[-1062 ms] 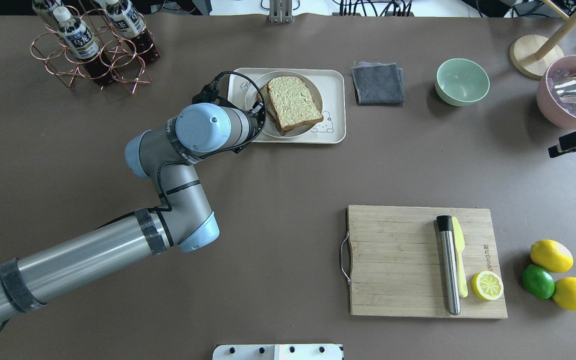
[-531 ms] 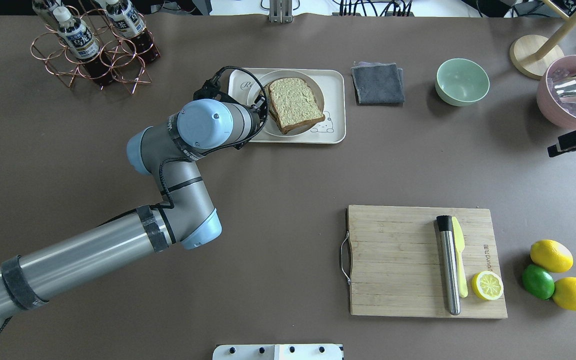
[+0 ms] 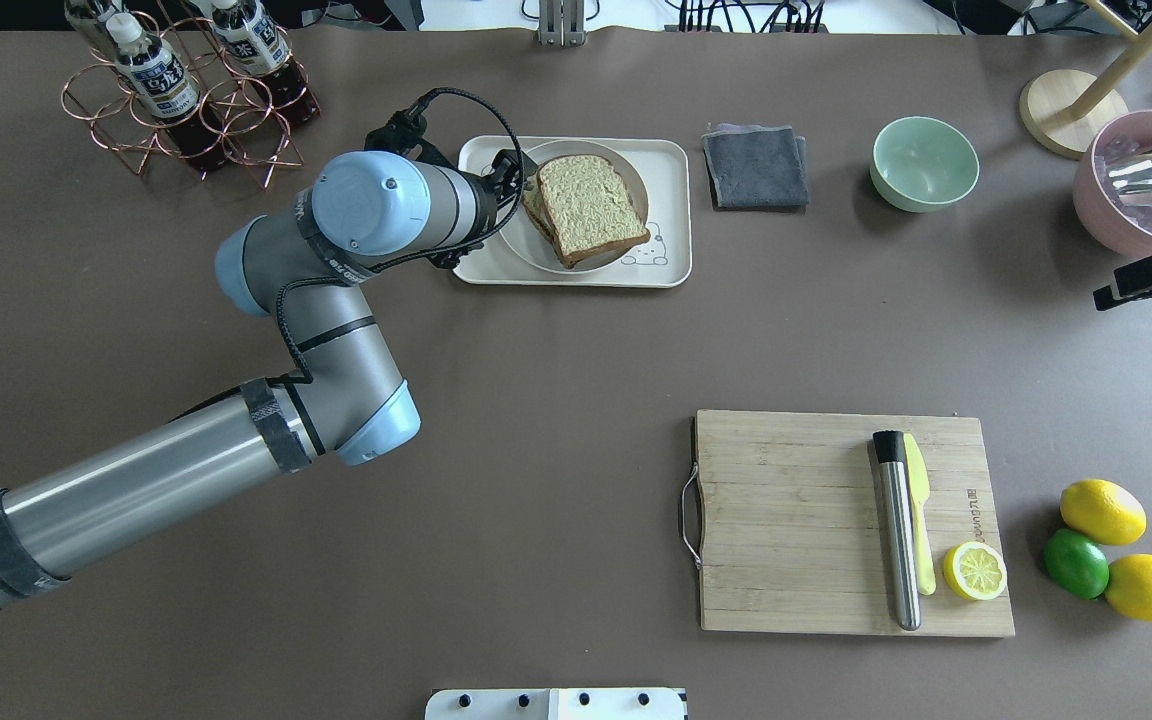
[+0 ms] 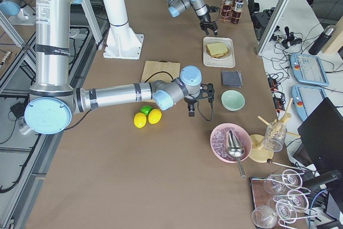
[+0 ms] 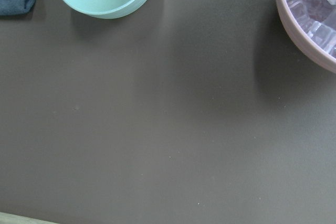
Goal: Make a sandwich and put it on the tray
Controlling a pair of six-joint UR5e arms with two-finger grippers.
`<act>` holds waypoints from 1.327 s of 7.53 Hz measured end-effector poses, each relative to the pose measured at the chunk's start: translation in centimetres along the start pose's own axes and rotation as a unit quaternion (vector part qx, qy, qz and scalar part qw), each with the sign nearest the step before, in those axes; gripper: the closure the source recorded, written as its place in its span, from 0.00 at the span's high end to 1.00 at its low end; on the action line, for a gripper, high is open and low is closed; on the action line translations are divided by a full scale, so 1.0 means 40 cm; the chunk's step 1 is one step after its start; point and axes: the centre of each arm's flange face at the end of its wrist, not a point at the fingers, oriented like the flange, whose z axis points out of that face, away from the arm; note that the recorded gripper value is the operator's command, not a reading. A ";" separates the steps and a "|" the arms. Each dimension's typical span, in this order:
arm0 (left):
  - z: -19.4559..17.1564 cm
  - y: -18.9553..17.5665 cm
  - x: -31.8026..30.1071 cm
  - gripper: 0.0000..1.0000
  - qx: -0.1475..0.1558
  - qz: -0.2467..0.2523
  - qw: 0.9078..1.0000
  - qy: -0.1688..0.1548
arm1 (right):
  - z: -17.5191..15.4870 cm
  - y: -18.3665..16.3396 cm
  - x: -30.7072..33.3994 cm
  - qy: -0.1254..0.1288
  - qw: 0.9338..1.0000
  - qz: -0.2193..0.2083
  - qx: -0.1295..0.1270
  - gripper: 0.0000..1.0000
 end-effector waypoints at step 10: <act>-0.396 -0.338 -0.345 0.98 0.033 0.240 0.970 -0.002 | -0.168 -0.097 0.189 0.089 0.995 -0.045 -0.006 0.99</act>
